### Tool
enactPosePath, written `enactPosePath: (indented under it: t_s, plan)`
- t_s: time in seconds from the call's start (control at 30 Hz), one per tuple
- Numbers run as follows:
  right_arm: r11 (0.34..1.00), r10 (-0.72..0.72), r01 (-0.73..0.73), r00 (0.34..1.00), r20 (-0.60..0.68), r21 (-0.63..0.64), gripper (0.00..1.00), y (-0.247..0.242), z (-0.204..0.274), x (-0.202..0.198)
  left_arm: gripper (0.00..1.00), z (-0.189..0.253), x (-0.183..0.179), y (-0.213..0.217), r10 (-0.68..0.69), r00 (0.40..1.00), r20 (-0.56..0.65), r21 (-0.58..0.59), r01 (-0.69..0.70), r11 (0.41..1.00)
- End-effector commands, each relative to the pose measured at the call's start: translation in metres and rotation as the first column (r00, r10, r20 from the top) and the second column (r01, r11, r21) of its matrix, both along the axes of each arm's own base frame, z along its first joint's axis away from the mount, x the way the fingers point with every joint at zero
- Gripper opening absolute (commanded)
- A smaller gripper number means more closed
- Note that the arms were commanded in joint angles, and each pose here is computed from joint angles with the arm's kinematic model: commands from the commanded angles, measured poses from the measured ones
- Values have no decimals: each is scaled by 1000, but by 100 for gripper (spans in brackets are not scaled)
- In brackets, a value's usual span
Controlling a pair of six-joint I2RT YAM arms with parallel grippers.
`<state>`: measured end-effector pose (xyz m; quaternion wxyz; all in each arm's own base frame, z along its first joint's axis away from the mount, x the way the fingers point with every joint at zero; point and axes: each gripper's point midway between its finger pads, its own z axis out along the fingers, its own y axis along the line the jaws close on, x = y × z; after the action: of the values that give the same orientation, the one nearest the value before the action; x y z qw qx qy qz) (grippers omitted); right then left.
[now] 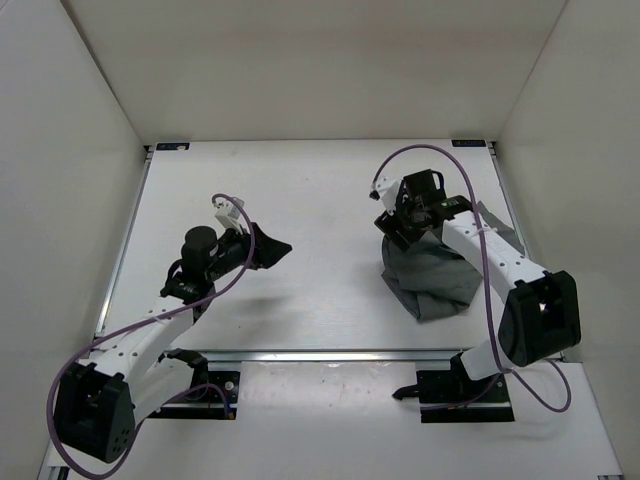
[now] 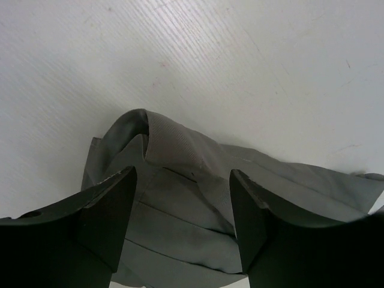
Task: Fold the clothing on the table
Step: Grab the skirt from the pile, then flatten the skirt out
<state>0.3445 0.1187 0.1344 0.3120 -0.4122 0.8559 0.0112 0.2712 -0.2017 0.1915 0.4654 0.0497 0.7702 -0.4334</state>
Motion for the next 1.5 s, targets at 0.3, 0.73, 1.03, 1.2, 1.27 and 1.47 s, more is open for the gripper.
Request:
enactPosePath:
  t_s: [0.3,0.73,1.03,1.2,1.27,1.47]
  plan:
    - [990,131,-129,991,38,-52,44,6,-18,25,66,7,-2,-2,-13,1000,10,-54,14,998]
    - [960,200,-243,944,262,142,0,56,82,20,69,-8,-3,-2,-13,1000,10,-20,13,1000]
    - [845,-41,-242,859,511,476,1,98,233,-6,71,-2,-3,-8,9,986,169,3,-9,1000]
    - [779,-209,-191,820,534,598,0,71,280,-5,74,8,6,-14,27,958,284,21,-34,999]
    - [775,-229,-175,818,527,608,0,63,285,-5,74,6,9,-13,39,956,292,8,-43,999]
    - [772,-311,-58,834,456,633,0,25,259,1,73,-5,19,-4,89,961,261,12,-95,995]
